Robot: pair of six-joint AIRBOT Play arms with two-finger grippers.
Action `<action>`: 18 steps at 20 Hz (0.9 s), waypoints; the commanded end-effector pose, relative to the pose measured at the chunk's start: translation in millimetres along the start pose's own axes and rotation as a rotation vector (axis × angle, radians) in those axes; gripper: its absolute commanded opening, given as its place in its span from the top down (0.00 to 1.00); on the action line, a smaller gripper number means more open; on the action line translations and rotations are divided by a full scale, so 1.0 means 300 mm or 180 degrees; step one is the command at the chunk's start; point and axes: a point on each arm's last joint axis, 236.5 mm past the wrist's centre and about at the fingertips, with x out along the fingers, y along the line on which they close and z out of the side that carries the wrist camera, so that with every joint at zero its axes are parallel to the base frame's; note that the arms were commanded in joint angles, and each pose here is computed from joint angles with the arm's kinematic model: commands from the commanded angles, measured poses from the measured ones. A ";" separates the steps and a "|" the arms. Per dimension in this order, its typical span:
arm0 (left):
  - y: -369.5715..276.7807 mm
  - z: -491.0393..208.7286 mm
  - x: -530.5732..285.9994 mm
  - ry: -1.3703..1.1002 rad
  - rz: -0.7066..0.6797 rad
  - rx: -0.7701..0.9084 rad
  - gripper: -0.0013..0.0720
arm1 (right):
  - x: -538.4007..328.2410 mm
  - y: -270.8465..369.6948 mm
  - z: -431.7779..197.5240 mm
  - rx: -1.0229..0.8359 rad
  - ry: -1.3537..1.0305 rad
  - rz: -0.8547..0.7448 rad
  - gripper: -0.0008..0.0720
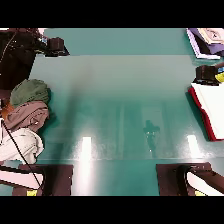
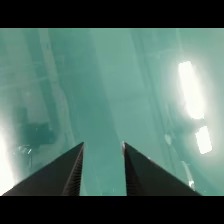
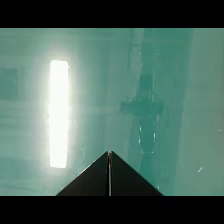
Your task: Fold the shirts.
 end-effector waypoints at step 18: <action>0.959 -0.529 -0.112 0.0934 0.2012 -0.1013 0.18 | 0.001 0.003 0.021 -0.0002 -0.0083 0.0010 0.96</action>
